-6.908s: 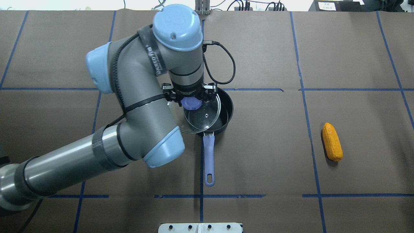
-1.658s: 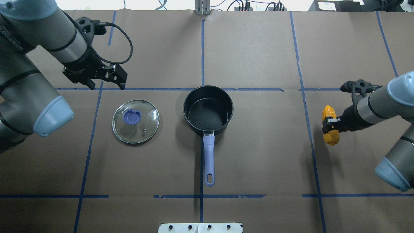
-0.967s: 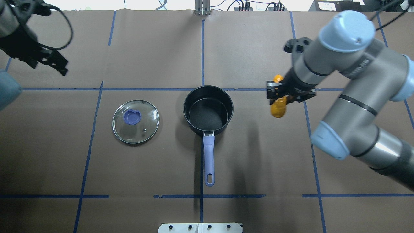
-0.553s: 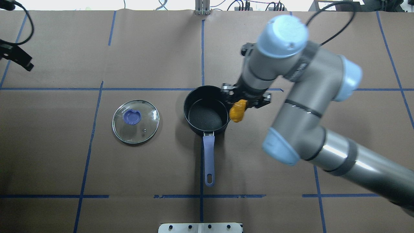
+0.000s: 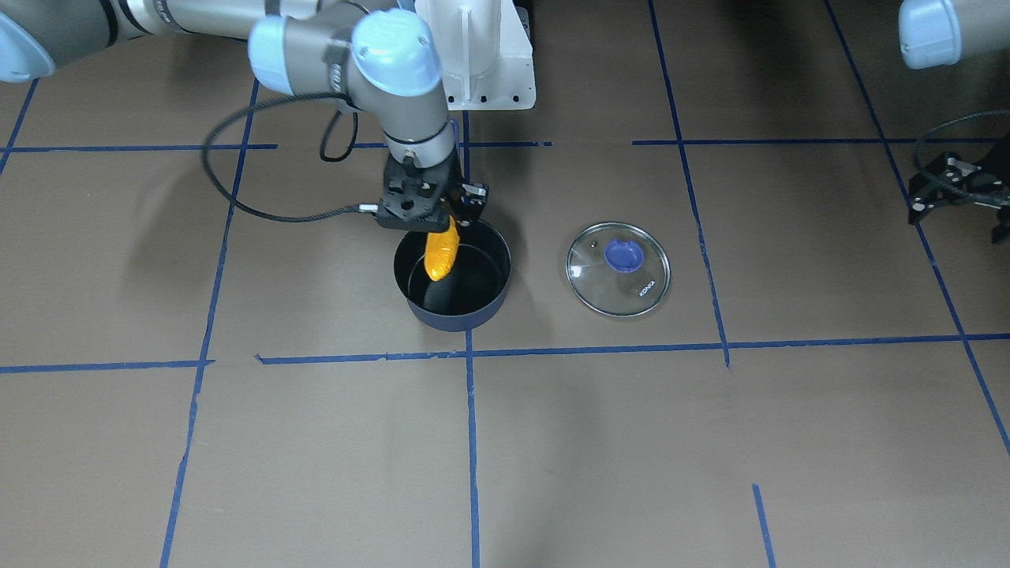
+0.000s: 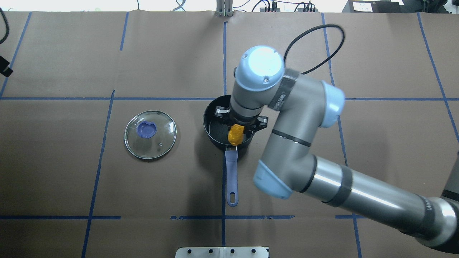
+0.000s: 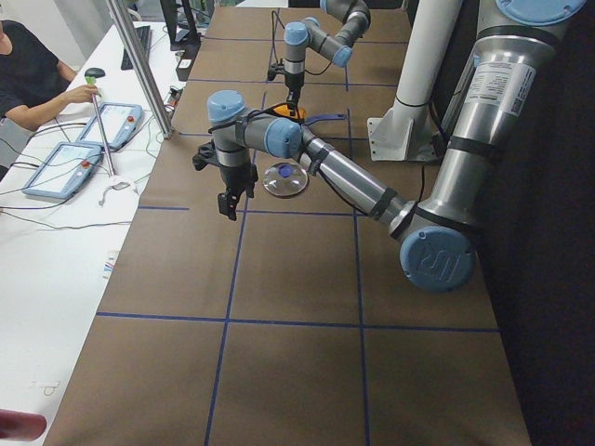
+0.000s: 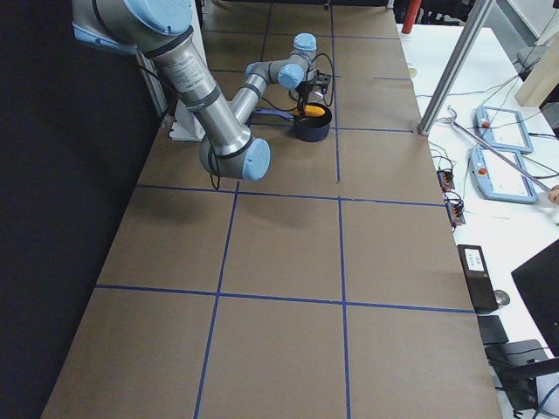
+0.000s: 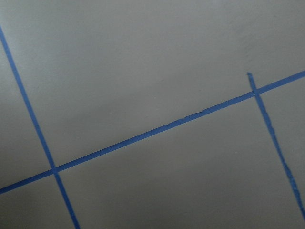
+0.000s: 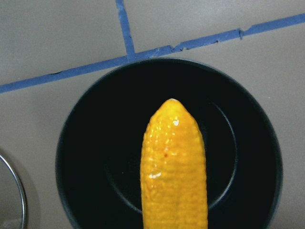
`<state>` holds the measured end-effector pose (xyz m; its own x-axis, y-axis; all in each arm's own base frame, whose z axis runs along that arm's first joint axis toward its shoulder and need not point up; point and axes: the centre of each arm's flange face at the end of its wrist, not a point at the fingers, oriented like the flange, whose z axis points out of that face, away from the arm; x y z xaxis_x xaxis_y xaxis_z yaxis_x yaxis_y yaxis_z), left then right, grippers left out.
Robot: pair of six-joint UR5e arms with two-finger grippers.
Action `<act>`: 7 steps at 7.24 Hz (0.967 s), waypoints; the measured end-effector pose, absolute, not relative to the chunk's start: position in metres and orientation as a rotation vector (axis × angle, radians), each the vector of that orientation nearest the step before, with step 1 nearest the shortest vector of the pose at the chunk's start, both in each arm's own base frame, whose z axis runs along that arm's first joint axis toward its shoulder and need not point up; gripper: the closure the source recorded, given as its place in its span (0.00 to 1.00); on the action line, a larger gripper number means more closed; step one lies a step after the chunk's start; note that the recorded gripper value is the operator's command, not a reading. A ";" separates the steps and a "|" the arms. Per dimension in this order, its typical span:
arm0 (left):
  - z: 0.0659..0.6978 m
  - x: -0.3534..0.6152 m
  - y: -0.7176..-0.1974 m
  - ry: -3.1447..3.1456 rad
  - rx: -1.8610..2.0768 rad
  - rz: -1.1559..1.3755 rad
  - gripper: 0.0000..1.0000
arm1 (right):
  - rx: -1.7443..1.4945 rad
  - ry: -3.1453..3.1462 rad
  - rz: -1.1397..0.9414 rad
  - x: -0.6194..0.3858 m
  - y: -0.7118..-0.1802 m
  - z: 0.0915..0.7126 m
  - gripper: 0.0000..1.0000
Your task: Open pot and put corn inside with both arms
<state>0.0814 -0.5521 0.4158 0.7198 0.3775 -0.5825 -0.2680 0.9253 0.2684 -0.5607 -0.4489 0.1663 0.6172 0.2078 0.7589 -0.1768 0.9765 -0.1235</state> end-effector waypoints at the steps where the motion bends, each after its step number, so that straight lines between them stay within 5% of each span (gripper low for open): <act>1: 0.419 0.077 -0.551 0.678 0.170 0.358 0.00 | -0.036 -0.880 0.226 -0.566 -0.450 0.169 0.86; 2: 0.421 0.073 -0.550 0.678 0.169 0.353 0.00 | -0.036 -0.878 0.228 -0.568 -0.451 0.171 0.23; 3: 0.423 0.070 -0.550 0.677 0.170 0.347 0.00 | -0.036 -0.879 0.228 -0.568 -0.451 0.172 0.01; 7: 0.429 0.056 -0.548 0.670 0.165 0.322 0.00 | -0.023 -0.905 0.232 -0.558 -0.455 0.161 0.00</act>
<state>0.0564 -0.5480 0.4293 0.7367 0.3449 -0.5816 -0.2393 0.9374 0.2528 -0.5578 -0.4547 0.1608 0.5949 0.2089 0.7762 -0.1900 0.9748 -0.1168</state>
